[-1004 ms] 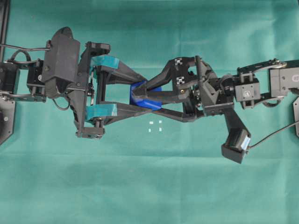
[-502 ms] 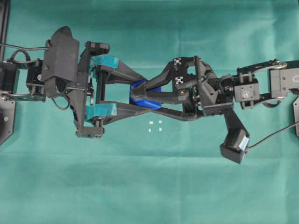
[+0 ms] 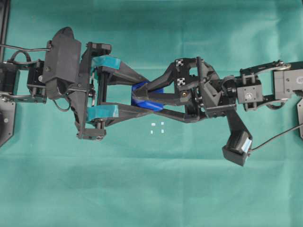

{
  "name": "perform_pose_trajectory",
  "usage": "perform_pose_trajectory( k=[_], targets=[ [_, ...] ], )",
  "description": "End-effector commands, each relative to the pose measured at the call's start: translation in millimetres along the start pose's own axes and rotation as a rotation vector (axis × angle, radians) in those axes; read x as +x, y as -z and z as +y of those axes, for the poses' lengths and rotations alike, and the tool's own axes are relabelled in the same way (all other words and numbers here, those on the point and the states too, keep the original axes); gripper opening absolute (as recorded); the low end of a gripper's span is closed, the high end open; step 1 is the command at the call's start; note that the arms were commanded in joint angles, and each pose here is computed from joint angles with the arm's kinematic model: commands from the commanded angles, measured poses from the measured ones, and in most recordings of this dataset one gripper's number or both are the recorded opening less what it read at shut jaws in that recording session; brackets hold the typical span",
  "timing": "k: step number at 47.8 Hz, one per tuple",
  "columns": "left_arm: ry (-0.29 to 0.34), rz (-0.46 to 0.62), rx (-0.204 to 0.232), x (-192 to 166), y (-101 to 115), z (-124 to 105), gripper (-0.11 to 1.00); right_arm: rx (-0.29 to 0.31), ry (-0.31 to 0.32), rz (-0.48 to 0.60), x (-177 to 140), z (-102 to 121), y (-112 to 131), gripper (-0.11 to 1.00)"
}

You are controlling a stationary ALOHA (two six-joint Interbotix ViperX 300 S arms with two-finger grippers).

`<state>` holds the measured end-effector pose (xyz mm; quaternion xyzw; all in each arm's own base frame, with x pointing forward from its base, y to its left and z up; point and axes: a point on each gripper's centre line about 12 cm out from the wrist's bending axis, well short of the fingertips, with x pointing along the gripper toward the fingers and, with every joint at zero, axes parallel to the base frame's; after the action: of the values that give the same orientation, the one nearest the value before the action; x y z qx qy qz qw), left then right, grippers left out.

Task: Handover the blue block to the right arm after grasping it with the left arm, then place it in the designated position.
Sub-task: 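Close the right gripper on the cube's exposed side, then open the left gripper and pull the right gripper away with the cube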

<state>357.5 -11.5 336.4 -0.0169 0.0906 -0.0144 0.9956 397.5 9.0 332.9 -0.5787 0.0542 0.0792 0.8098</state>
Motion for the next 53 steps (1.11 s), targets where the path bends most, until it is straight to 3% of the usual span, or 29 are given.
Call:
perform_pose_trajectory(
  k=[1, 7, 12, 17, 45, 53],
  targets=[
    [0.004, -0.034, -0.001, -4.5, -11.3, -1.5, 0.47, 0.007, 0.045, -0.014, -3.5, -16.8, -4.9, 0.63],
    [0.005, -0.037, -0.007, -4.5, -12.2, -1.5, 0.51, 0.007, 0.043, -0.014, -3.5, -16.2, -4.7, 0.63],
    [0.004, -0.035, -0.009, -4.5, -11.5, -1.5, 0.81, 0.007, 0.043, -0.015, -3.5, -16.0, -5.3, 0.63],
    [0.004, -0.035, -0.007, -4.9, -11.8, -1.5, 0.99, 0.007, 0.044, -0.016, -3.5, -16.6, -5.5, 0.63],
    [0.005, -0.041, -0.009, -27.7, -8.3, -1.3, 1.00, 0.010, 0.038, -0.002, -24.5, -13.3, -5.5, 0.63],
    [0.005, -0.052, -0.009, -39.5, -6.9, -1.2, 1.00, 0.048, 0.029, 0.015, -37.3, -9.9, -4.3, 0.63]
  ],
)
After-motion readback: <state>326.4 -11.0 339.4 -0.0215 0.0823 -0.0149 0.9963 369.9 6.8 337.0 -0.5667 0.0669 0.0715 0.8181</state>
